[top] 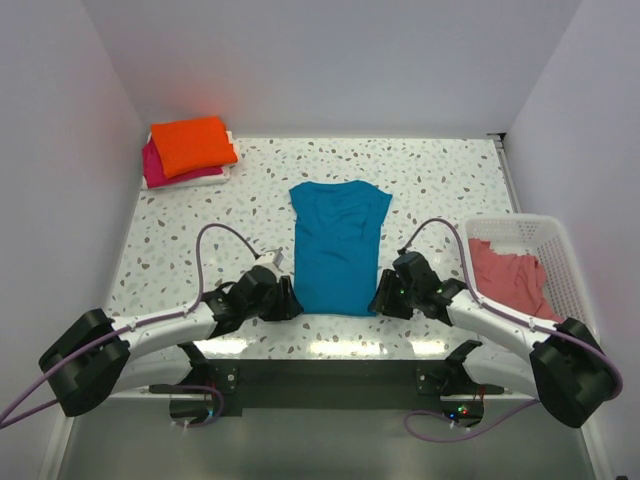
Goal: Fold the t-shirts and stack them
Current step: Fold the tshirt
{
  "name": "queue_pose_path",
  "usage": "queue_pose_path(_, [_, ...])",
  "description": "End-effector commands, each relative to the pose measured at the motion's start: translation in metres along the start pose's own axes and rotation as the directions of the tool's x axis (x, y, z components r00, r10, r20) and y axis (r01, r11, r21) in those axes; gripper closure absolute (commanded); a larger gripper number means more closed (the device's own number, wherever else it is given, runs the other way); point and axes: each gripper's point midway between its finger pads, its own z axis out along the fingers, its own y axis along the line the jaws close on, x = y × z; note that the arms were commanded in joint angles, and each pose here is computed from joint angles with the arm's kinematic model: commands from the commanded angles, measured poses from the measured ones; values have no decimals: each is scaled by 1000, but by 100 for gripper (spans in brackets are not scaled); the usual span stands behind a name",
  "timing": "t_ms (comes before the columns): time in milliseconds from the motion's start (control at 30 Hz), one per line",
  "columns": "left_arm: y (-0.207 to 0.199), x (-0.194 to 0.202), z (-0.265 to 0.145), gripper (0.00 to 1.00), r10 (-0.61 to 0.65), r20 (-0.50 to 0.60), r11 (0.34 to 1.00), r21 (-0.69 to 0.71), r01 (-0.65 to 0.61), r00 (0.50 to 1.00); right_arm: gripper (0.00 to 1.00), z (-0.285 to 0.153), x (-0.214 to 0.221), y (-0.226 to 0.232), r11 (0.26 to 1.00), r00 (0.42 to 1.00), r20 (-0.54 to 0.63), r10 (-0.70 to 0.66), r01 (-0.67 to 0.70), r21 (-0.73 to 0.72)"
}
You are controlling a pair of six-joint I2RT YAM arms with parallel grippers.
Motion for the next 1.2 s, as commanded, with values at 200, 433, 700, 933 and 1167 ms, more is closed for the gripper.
queue_pose_path(200, [31,26,7,48,-5,-70,996,-85,-1,998,52,9,11,2,998,999,-10,47,-47,-41])
queue_pose_path(433, [36,31,11,53,-2,-78,996,-90,-5,997,60,18,20,1,999,999,-29,40,-41,-22])
queue_pose_path(700, [36,40,15,88,31,-108,996,-76,-39,994,93,15,25,-13,999,999,-25,27,-27,23])
queue_pose_path(933, [20,40,1,100,62,-106,997,-36,-66,993,100,0,29,-11,997,996,-45,-71,72,14])
queue_pose_path(1167, [-1,50,-31,100,108,-78,994,11,-107,991,100,-29,48,8,972,973,-5,-233,232,-34])
